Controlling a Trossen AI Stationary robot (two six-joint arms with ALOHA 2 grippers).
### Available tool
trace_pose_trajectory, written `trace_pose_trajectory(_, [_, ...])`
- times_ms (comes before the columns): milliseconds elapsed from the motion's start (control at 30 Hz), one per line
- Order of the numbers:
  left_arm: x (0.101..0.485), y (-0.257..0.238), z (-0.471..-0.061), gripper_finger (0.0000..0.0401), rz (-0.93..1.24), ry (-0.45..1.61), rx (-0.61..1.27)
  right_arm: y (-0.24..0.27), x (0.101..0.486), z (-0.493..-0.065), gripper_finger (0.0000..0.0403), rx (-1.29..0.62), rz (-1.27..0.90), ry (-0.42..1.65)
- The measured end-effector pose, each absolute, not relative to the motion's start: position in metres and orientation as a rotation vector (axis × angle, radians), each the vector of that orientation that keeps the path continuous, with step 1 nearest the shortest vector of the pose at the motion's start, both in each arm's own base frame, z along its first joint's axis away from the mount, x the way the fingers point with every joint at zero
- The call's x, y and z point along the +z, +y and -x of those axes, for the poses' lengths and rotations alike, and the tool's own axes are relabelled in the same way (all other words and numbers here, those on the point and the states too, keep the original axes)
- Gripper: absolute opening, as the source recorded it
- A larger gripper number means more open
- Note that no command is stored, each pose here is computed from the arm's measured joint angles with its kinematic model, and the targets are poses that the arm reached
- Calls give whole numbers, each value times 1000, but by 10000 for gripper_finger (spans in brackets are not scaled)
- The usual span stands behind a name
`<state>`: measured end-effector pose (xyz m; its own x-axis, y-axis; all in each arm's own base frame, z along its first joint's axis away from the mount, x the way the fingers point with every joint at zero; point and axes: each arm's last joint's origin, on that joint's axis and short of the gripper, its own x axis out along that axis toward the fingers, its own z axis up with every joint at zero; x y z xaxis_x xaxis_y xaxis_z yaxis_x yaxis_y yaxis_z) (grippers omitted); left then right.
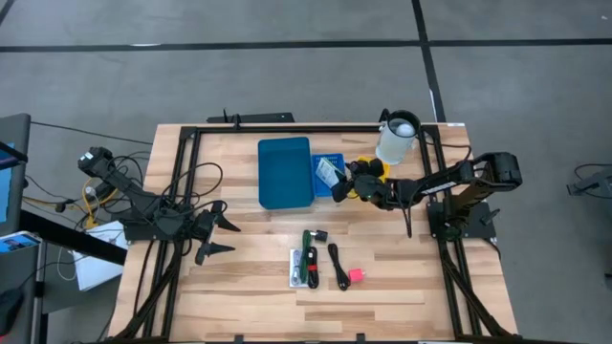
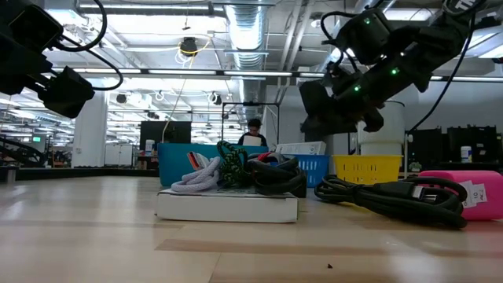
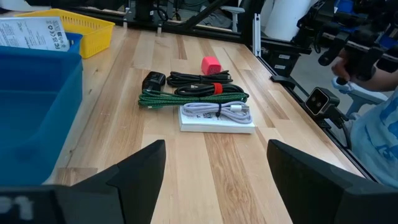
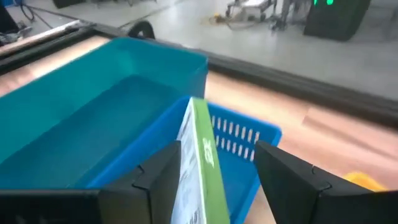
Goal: Pick and place items into bin
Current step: Put the pink charger adapter into the yellow bin
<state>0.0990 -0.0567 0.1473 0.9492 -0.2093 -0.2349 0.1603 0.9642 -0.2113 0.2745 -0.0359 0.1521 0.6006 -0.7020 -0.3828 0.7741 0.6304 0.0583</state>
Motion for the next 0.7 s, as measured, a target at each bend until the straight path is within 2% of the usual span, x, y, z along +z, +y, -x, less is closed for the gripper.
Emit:
trace_pose_trajectory(200, [147, -57, -99, 270, 192, 258, -189, -19, 168, -284, 188, -752, -104, 232])
trace_pose_trajectory(400, [147, -57, -99, 270, 191, 259, -189, 12, 176, -289, 178, -511, 39, 213])
trace_pose_trajectory(700, [147, -57, -99, 270, 192, 258, -189, 60, 174, -285, 165, -161, 55, 237])
